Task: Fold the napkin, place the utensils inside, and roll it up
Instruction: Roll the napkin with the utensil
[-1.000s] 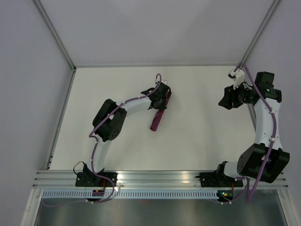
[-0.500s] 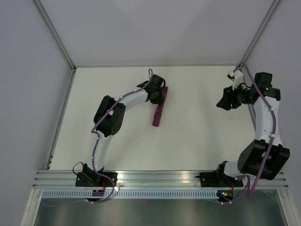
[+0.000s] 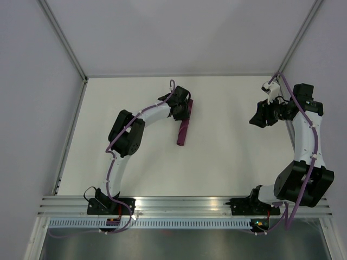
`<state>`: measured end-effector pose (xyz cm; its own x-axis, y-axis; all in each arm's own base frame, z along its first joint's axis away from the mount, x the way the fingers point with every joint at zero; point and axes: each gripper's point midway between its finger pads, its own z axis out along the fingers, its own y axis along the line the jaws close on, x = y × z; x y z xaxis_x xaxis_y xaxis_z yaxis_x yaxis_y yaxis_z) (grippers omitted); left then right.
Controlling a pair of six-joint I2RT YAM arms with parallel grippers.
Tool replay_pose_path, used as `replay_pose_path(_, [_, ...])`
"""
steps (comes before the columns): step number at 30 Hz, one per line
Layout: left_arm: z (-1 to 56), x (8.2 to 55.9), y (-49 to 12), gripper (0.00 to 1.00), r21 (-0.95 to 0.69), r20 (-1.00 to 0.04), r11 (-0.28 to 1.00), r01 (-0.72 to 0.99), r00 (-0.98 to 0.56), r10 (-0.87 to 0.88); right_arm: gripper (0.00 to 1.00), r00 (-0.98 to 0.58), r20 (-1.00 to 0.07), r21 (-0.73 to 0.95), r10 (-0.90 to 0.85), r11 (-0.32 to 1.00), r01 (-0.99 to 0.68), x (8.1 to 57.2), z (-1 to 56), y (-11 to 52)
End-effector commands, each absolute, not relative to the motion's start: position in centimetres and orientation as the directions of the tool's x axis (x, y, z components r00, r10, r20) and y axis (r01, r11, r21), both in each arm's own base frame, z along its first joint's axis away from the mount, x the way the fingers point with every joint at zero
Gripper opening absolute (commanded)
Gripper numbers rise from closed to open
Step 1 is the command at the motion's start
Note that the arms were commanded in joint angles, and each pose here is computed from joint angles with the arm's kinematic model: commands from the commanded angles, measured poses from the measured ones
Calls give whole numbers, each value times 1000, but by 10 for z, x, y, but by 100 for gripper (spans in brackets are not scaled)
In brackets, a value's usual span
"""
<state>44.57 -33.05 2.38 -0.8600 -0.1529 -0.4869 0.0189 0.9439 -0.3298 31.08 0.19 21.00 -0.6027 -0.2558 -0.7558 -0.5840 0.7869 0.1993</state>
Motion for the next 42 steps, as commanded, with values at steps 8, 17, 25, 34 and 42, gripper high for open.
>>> replay_pose_path(8, [-26,406,-291,47,-156,-357,988,-16,-931,-72,54,-593,-764,221,-255,760,-611,308,209,7])
replay_pose_path(17, [-22,404,-282,53,-107,-379,994,12,-925,-29,54,-589,-763,212,-268,757,-618,306,208,7])
replay_pose_path(25, [-4,411,-273,87,-27,-434,998,50,-900,33,54,-591,-762,223,-263,751,-622,306,208,8])
replay_pose_path(34, [-2,412,-268,86,6,-439,998,62,-897,58,54,-598,-756,227,-267,749,-622,305,205,8])
replay_pose_path(42, [3,414,-267,87,27,-444,994,104,-890,105,54,-605,-750,232,-268,750,-620,306,201,7])
